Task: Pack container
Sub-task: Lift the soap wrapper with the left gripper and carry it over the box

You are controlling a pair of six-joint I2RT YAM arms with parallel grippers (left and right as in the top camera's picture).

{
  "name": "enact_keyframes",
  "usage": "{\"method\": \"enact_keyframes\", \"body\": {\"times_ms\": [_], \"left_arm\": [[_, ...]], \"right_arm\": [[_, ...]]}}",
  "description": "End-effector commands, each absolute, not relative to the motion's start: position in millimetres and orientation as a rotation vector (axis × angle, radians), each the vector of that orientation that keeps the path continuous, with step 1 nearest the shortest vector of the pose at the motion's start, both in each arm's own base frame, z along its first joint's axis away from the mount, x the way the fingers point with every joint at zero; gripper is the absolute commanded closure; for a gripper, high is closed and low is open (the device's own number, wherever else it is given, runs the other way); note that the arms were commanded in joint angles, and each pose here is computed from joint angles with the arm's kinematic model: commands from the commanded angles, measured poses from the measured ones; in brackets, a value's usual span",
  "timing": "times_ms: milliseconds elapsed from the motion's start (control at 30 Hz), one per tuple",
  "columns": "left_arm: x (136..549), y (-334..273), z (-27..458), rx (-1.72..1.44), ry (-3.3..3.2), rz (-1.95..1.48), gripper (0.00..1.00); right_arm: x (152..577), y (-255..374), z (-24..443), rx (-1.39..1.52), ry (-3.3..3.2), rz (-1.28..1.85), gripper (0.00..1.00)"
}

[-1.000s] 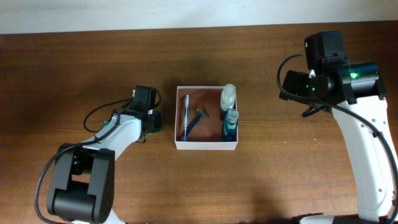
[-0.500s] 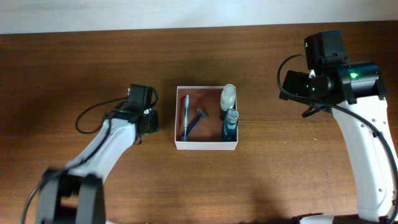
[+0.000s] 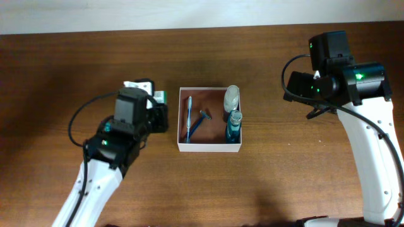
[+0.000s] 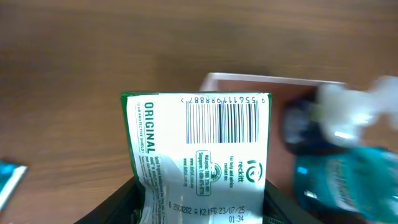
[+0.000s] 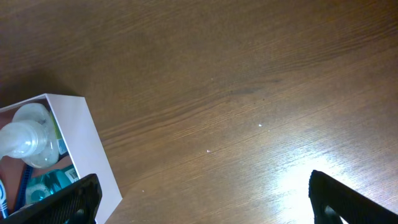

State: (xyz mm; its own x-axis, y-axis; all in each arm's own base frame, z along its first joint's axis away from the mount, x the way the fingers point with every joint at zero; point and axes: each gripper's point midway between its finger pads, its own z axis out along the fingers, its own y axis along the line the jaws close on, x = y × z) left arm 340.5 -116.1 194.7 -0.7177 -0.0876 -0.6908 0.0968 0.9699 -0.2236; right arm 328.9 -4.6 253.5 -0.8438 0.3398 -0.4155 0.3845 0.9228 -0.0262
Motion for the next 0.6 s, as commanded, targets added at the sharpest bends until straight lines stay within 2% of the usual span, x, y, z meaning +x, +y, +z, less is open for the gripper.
{"method": "enact_keyframes", "body": {"times_ms": [0,233,367,567], "left_arm": [[334.7,-141.6,217.5,0.046,2.293,-0.417,0.76],[327.1,-171.7,213.2,0.058,2.319,-0.479,0.77],[327.7,-181.0,217.1,0.083,2.342,-0.478,0.82],[336.9,-188.3,222.5,0.092,2.422,-0.444,0.82]], "right_arm": [[331.1,-6.9,257.2,0.533,2.657,-0.159,0.02],[331.1,-6.8,257.2,0.532,2.657,-0.159,0.02],[331.1,-6.9,257.2,0.533,2.657,-0.159,0.02],[331.1,-6.8,257.2,0.533,2.657,-0.159,0.02]]}}
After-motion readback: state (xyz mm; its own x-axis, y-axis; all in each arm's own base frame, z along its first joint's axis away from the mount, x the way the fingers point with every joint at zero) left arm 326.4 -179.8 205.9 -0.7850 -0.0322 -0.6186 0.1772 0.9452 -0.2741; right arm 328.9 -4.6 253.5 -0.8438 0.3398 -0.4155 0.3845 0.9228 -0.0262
